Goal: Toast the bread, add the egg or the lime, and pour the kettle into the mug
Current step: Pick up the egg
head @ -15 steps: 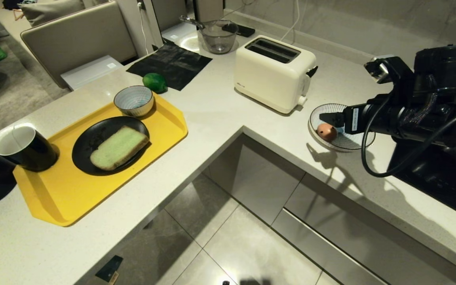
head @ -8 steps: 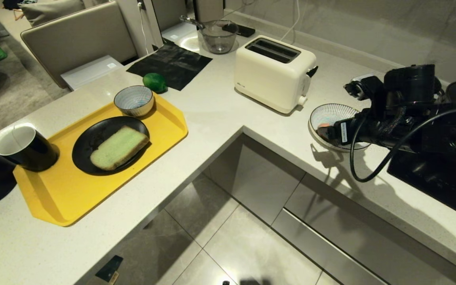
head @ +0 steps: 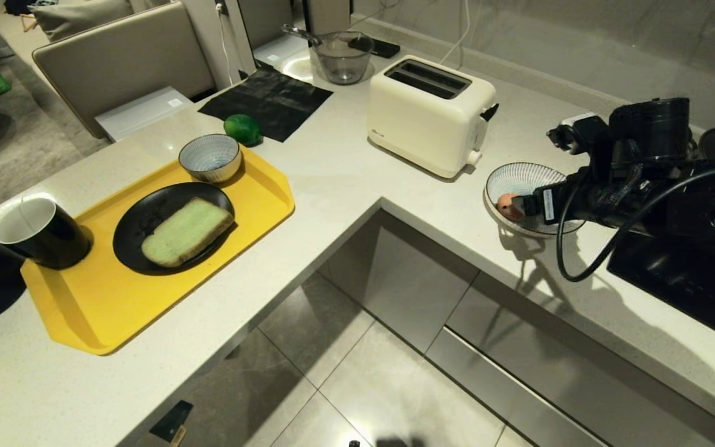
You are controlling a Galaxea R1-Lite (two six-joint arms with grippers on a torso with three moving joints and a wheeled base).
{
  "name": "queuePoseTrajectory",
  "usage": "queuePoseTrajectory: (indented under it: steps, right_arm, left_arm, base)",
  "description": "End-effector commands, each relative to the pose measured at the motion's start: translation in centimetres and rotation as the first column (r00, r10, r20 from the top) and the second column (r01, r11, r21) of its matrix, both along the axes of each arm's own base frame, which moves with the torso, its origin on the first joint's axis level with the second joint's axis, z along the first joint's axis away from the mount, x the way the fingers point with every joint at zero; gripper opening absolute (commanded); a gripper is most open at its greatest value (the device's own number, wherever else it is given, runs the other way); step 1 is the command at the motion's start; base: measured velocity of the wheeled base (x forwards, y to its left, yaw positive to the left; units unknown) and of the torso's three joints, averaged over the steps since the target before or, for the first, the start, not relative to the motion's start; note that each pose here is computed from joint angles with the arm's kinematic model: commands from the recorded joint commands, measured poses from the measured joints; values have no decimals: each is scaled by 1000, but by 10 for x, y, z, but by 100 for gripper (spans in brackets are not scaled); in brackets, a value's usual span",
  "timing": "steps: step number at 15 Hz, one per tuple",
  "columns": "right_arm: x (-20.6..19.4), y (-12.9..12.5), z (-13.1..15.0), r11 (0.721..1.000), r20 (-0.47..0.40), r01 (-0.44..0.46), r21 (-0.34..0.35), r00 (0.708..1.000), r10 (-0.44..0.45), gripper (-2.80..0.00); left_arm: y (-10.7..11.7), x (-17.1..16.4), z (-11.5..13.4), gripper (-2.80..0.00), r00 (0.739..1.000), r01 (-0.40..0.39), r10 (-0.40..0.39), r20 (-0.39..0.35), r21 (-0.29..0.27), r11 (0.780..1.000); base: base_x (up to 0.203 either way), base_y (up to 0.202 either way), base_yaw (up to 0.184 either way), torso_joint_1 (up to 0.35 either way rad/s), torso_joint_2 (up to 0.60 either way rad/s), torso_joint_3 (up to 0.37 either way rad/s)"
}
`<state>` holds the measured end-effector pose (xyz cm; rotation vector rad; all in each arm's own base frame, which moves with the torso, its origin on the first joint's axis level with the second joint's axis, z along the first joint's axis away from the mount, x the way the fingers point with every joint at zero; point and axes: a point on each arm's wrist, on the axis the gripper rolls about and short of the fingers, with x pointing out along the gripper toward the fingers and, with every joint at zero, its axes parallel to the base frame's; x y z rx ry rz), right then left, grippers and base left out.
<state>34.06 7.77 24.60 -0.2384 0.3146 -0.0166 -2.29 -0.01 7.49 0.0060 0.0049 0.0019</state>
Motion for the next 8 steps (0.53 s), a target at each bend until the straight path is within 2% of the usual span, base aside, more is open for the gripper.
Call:
queuePoseTrajectory:
  steps: [1,2,5,8]
  right_arm:
    - [-8,-8,14,1000,35,8,-25,999,-7,0]
    - [-11,-9,19,999,43,4,-47,999,-2,0]
    - [-8,-8,38,999,69,1,-51,998,2,0]
    - [-2,-1,44,998,38,-23,-57,999,26,0]
  left_arm:
    - [0,0,0,-280,1000,0,0,-1,0,1000]
    - [0,0,0,-280,1000,-1,1,-1,0,1000]
    - [0,0,0,-280,1000,0,0,-1,0,1000]
    - [0,0,0,-280,1000,-1,1,-1,0,1000]
  base:
    - [0,0,0,0,0,0]
    - [0,0,0,0,0,0]
    - [0,0,0,0,0,0]
    - [0,0,0,0,0,0]
